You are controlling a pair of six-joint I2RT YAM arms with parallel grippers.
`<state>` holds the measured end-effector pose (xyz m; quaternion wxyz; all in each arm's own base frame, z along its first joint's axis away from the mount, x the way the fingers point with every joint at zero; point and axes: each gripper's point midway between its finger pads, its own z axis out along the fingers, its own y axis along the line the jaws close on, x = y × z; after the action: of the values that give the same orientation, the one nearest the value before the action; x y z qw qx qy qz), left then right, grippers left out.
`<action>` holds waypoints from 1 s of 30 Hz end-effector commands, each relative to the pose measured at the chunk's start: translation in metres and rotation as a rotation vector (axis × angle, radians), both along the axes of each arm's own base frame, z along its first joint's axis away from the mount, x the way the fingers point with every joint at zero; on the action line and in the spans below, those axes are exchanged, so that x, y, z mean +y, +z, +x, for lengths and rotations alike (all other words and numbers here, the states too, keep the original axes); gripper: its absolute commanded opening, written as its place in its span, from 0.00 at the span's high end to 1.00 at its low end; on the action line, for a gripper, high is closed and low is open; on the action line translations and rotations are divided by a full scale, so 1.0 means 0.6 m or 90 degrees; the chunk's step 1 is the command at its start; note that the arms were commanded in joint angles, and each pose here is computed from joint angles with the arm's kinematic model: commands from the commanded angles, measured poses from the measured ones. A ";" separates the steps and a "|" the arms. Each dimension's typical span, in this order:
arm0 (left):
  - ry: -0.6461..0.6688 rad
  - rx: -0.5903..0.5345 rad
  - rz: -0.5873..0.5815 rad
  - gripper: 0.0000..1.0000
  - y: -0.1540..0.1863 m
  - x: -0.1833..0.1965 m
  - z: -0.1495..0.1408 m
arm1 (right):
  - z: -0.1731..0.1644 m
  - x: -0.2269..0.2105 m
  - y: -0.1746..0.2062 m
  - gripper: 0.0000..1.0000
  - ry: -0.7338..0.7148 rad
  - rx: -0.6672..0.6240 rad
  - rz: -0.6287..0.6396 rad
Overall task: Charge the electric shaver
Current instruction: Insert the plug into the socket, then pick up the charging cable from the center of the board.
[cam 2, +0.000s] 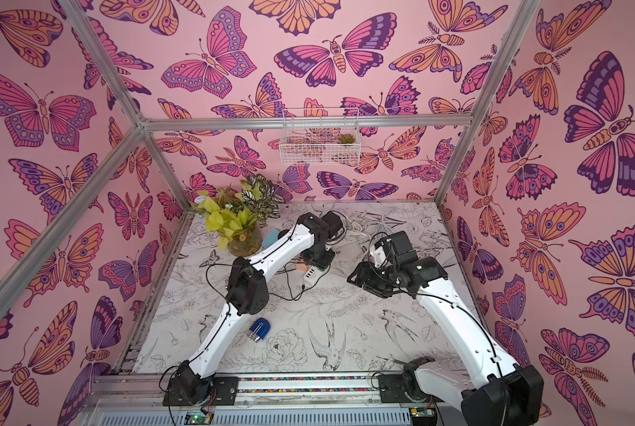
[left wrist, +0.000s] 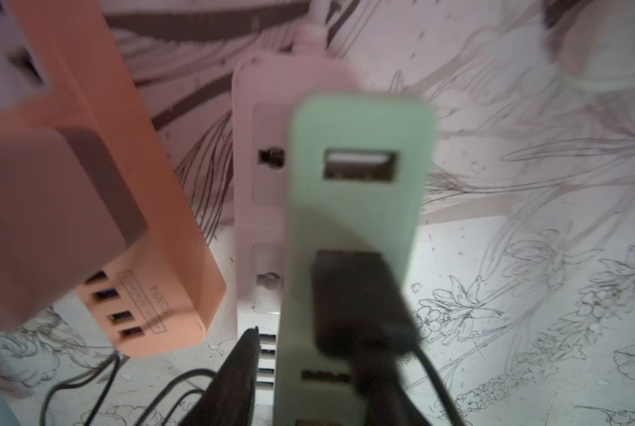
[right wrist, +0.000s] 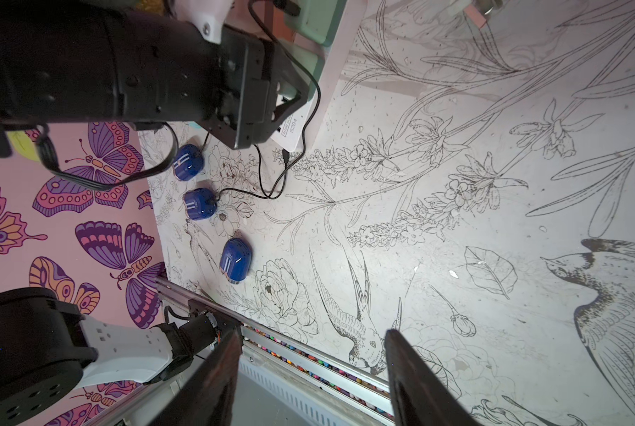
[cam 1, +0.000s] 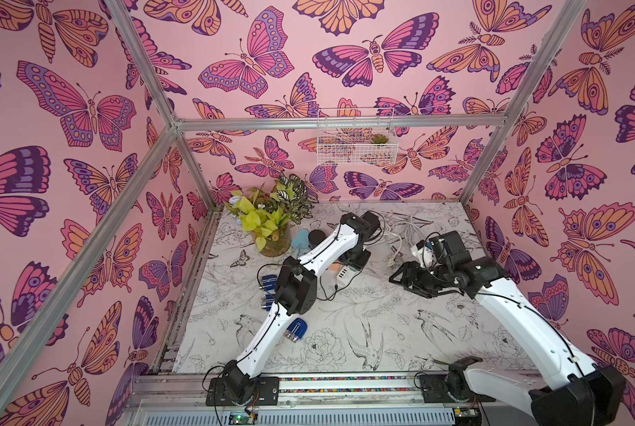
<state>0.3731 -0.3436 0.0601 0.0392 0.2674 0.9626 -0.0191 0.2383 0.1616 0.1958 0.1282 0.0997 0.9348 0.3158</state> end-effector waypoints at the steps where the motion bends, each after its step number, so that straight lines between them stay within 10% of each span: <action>1: 0.030 -0.018 -0.003 0.48 0.069 0.012 -0.025 | 0.007 0.003 0.004 0.35 -0.011 -0.003 0.017; 17: 0.111 -0.034 -0.135 0.24 0.239 0.030 -0.108 | 0.028 0.014 0.005 0.35 -0.003 -0.037 -0.001; 30: 0.540 -0.008 -0.371 0.44 0.192 0.271 -0.146 | 0.007 0.234 -0.086 0.51 0.270 -0.112 -0.188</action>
<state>0.2824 -0.1773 0.1786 0.1220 -0.1089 0.9650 -0.2049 0.2269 0.2828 0.1451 0.1137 -0.1189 0.9608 0.2231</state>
